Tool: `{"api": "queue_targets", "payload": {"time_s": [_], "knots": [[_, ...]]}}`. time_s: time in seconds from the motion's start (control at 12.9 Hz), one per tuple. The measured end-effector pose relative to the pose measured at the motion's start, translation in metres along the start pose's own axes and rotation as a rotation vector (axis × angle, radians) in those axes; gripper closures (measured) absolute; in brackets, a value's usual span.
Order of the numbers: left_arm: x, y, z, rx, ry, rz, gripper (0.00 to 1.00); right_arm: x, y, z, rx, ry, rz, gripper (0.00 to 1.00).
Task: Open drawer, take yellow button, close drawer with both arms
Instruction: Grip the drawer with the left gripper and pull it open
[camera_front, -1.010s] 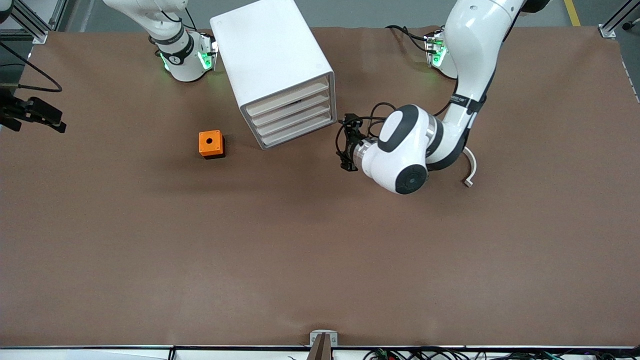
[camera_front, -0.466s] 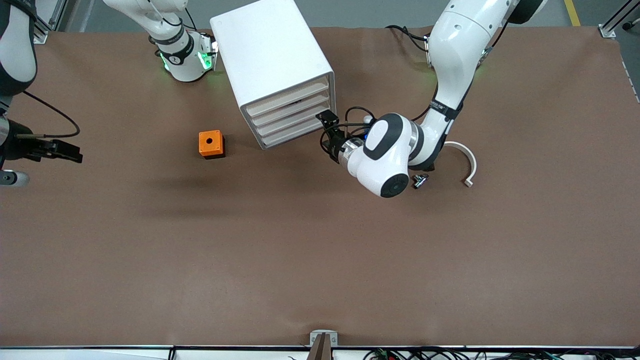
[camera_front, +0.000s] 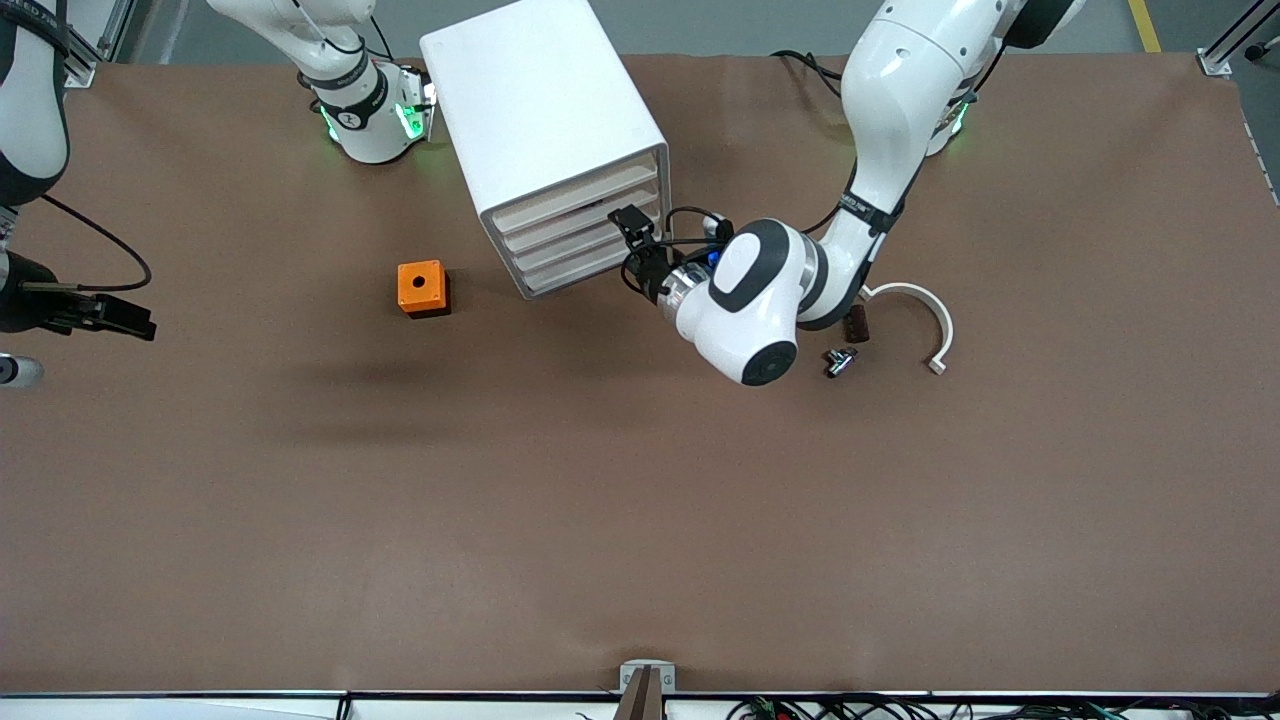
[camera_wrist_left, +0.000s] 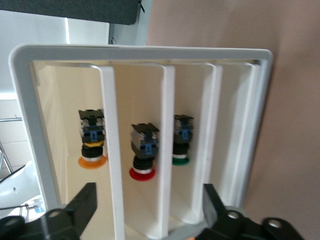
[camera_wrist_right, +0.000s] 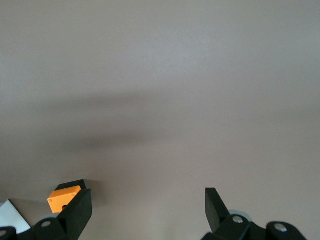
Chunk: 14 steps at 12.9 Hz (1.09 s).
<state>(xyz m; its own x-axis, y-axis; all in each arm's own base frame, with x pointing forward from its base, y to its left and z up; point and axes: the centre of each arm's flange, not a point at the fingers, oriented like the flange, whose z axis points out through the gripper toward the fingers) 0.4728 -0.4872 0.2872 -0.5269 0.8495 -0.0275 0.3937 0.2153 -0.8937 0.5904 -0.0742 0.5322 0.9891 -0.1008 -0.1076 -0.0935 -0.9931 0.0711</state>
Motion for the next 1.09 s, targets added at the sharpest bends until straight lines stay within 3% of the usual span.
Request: {"api": "queue_targets", "payload": {"time_s": [0.23, 0.31, 0.54, 0.7, 0.78, 1.01, 1.09], "knots": [[-0.003, -0.017, 0.028, 0.043, 0.057, 0.013, 0.16, -0.002, -0.013, 0.001, 0.029, -0.017, 0.085, 0.00], [-0.004, -0.021, 0.035, 0.048, 0.070, 0.011, 0.24, -0.003, -0.015, 0.001, 0.048, -0.027, 0.107, 0.00], [-0.006, -0.023, 0.054, 0.056, 0.100, -0.004, 0.31, -0.005, -0.018, 0.003, 0.063, -0.052, 0.132, 0.00], [-0.006, -0.022, 0.064, 0.060, 0.115, -0.006, 0.45, -0.005, -0.020, 0.003, 0.063, -0.054, 0.162, 0.00], [-0.006, -0.021, 0.068, 0.062, 0.120, -0.007, 0.46, -0.005, -0.022, 0.003, 0.063, -0.054, 0.171, 0.00], [-0.008, -0.027, 0.075, 0.064, 0.132, 0.003, 0.82, -0.006, -0.030, 0.002, 0.060, -0.057, 0.203, 0.00], [-0.009, -0.029, 0.075, 0.069, 0.134, 0.005, 0.89, -0.006, -0.034, 0.002, 0.059, -0.058, 0.216, 0.00]]}}
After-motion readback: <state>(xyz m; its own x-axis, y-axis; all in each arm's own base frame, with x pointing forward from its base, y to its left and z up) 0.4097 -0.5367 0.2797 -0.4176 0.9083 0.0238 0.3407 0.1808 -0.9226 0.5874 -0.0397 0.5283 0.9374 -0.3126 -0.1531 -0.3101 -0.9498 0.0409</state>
